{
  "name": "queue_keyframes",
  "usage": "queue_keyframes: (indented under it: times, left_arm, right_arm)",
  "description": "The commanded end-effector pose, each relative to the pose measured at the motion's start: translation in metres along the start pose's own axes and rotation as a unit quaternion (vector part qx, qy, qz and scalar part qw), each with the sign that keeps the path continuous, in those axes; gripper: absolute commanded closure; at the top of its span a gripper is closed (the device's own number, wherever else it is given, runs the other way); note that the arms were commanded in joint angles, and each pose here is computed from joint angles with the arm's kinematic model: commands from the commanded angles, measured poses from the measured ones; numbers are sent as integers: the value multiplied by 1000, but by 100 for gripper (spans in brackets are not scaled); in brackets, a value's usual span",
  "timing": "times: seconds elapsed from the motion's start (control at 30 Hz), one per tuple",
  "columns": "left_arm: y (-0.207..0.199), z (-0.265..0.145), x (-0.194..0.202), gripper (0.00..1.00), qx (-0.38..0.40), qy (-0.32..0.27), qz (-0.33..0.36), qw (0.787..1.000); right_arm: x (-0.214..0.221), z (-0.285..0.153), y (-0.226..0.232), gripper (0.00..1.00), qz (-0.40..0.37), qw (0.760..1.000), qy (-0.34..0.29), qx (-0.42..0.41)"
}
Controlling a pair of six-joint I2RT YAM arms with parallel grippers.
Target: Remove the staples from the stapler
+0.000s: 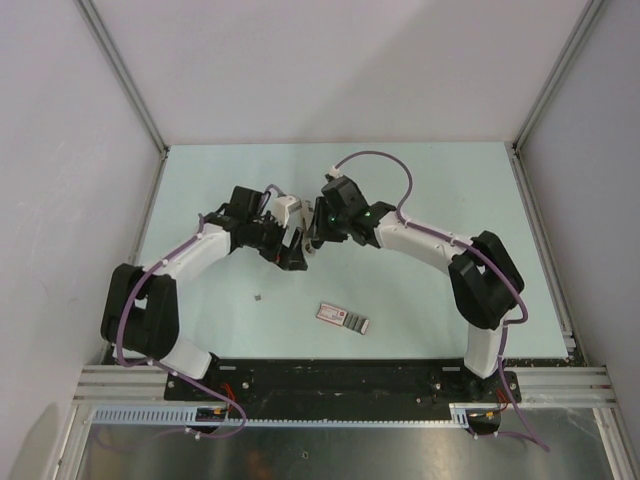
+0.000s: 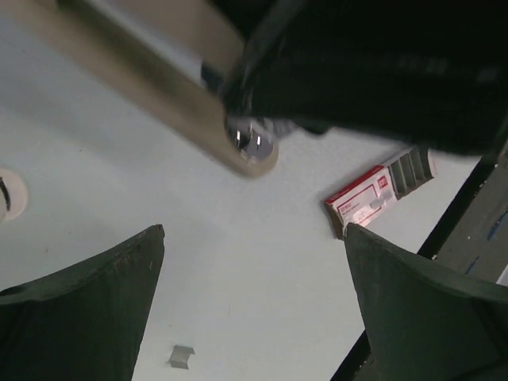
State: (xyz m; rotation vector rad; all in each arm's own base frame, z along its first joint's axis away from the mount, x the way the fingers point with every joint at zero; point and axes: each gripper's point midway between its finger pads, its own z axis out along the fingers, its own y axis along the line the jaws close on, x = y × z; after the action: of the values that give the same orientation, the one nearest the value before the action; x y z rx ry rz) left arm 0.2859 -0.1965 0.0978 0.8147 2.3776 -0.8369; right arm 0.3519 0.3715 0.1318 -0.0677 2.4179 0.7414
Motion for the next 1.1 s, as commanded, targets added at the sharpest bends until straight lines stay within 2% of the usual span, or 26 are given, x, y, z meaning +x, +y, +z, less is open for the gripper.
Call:
queue_keyframes:
  times: [0.0,0.13,0.4,0.6,0.77,0.83,0.97,1.07]
  left_arm:
    - [-18,-1,-28,0,49,-34,15,998]
    - [-17,3,-26,6,55,-29,19,998]
    - [-13,14,-16,36,70,-13,27,997]
    - [-13,12,-21,48,66,-20,35,997]
    - [-13,9,-27,51,63,-27,40,997]
    - [-14,9,-29,55,64,-30,41,997]
    - [-13,8,-28,73,59,-31,50,997]
    - [-9,5,-26,94,43,-31,61,997]
  right_arm:
    - [-31,-29,54,100,34,994,-72,-78]
    - [-30,-34,63,100,41,992,-76,-92]
    - [-30,-47,68,100,47,990,-84,-104]
    - [-27,-49,73,100,52,989,-80,-117]
    - [-17,-50,76,100,53,988,-67,-125]
    - [-12,-50,75,100,51,989,-61,-125]
    - [-3,-49,68,100,53,990,-53,-121]
    - [3,-49,62,100,54,990,-48,-118]
